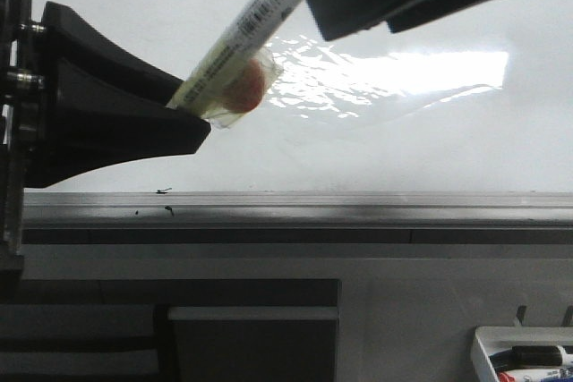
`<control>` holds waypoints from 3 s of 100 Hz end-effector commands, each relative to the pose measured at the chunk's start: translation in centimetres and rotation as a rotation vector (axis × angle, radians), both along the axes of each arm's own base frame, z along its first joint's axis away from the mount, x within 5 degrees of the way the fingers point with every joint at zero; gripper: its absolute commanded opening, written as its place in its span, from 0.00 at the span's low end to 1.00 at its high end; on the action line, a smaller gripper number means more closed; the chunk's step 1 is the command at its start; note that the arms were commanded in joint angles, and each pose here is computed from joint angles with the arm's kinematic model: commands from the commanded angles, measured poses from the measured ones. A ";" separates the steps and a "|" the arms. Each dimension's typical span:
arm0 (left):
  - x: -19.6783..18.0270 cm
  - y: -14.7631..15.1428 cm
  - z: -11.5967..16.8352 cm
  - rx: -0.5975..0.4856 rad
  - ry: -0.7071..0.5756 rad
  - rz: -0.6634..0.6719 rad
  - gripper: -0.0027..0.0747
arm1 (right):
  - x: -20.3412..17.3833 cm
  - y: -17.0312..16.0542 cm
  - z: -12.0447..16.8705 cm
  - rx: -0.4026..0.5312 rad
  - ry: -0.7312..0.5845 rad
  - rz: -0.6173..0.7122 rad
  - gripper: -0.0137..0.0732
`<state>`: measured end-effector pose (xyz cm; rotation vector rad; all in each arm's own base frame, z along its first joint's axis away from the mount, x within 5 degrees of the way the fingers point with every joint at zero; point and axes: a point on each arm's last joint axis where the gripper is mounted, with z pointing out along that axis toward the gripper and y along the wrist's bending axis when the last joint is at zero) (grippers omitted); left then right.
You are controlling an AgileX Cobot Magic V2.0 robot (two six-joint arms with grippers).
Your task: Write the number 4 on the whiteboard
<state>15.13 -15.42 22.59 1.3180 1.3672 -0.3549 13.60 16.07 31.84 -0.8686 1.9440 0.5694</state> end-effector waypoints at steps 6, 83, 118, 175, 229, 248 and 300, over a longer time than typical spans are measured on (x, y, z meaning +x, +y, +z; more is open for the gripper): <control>0.0 -0.4 1.9 -0.103 -0.046 -0.026 0.01 | 0.8 1.5 2.6 0.074 -0.093 0.023 0.55; 0.1 -0.3 2.0 -0.130 -0.023 0.005 0.59 | 2.2 3.8 1.8 0.044 -0.038 0.029 0.09; -0.8 2.0 4.9 -0.262 -0.011 0.180 0.60 | 3.8 2.8 4.9 0.083 -0.055 -0.042 0.09; -1.3 3.3 5.9 -0.336 0.041 0.281 0.60 | 9.2 2.2 6.8 0.103 -0.101 -0.189 0.09; -1.2 3.4 5.9 -0.348 0.062 0.298 0.60 | 9.1 1.9 2.4 0.067 0.031 -0.219 0.09; -1.2 3.4 5.8 -0.342 0.065 0.302 0.60 | 8.9 -1.6 2.6 0.063 0.061 -0.325 0.09; -1.2 3.4 5.8 -0.342 0.066 0.302 0.60 | 7.3 -0.2 5.5 0.190 -0.082 -0.249 0.09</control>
